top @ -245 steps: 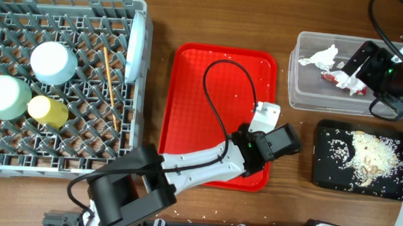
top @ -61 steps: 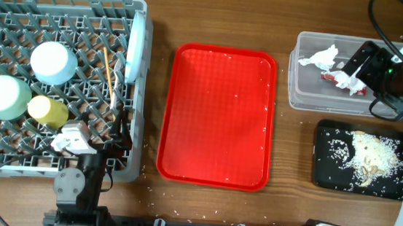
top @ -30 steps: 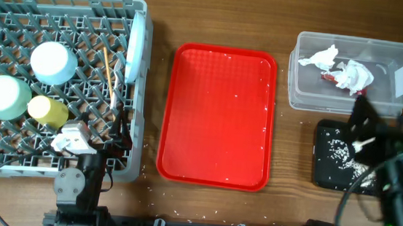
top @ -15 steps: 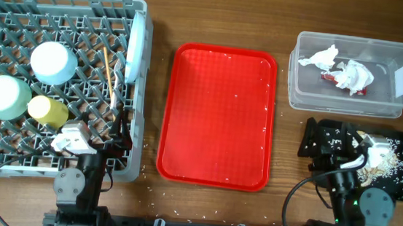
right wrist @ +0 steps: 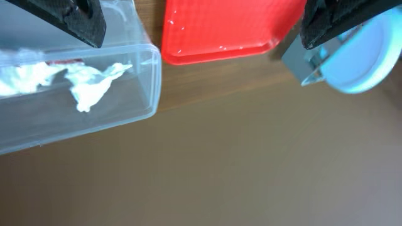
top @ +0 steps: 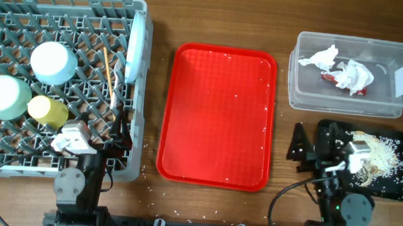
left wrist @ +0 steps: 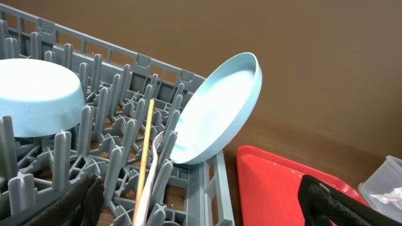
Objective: Sort waste into correct bins and load items into the dishwasher rack
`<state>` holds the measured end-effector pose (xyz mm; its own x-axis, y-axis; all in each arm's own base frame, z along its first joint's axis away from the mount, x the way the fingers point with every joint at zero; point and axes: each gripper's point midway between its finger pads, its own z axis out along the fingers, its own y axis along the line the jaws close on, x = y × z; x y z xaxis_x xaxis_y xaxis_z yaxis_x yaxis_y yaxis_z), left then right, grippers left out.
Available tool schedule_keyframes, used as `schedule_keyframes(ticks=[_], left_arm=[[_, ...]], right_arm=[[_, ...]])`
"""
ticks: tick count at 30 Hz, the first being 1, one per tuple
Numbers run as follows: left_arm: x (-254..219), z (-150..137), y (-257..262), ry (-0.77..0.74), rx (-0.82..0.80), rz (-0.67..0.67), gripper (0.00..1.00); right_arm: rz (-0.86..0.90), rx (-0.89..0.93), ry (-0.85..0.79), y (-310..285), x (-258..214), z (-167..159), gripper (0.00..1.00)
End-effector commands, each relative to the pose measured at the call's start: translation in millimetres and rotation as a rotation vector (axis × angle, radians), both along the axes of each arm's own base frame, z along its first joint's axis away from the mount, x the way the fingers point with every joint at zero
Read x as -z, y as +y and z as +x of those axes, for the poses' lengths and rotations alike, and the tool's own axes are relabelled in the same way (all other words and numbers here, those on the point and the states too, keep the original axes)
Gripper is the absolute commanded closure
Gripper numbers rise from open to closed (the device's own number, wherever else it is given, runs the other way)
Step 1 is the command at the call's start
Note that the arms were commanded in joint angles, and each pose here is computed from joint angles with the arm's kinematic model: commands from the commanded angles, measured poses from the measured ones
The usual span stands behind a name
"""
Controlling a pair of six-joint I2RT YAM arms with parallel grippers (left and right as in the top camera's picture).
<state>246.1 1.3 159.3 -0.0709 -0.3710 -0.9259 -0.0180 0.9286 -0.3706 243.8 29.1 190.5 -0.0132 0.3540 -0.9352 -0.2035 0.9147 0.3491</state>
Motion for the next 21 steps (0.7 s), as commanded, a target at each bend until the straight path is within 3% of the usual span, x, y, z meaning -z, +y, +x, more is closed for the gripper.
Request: schedule_keyframes(ticks=[1,21], left_arm=[[2.2,-0.1,3.9,0.000,-0.020,0.015,0.00],[2.2,-0.1,3.9,0.000,-0.020,0.015,0.00]], right_arm=[[-0.185,0.000,-0.013,5.2,7.0,-0.8,0.00],[-0.359,0.121,0.006,-15.0,15.0,2.3,0.00]])
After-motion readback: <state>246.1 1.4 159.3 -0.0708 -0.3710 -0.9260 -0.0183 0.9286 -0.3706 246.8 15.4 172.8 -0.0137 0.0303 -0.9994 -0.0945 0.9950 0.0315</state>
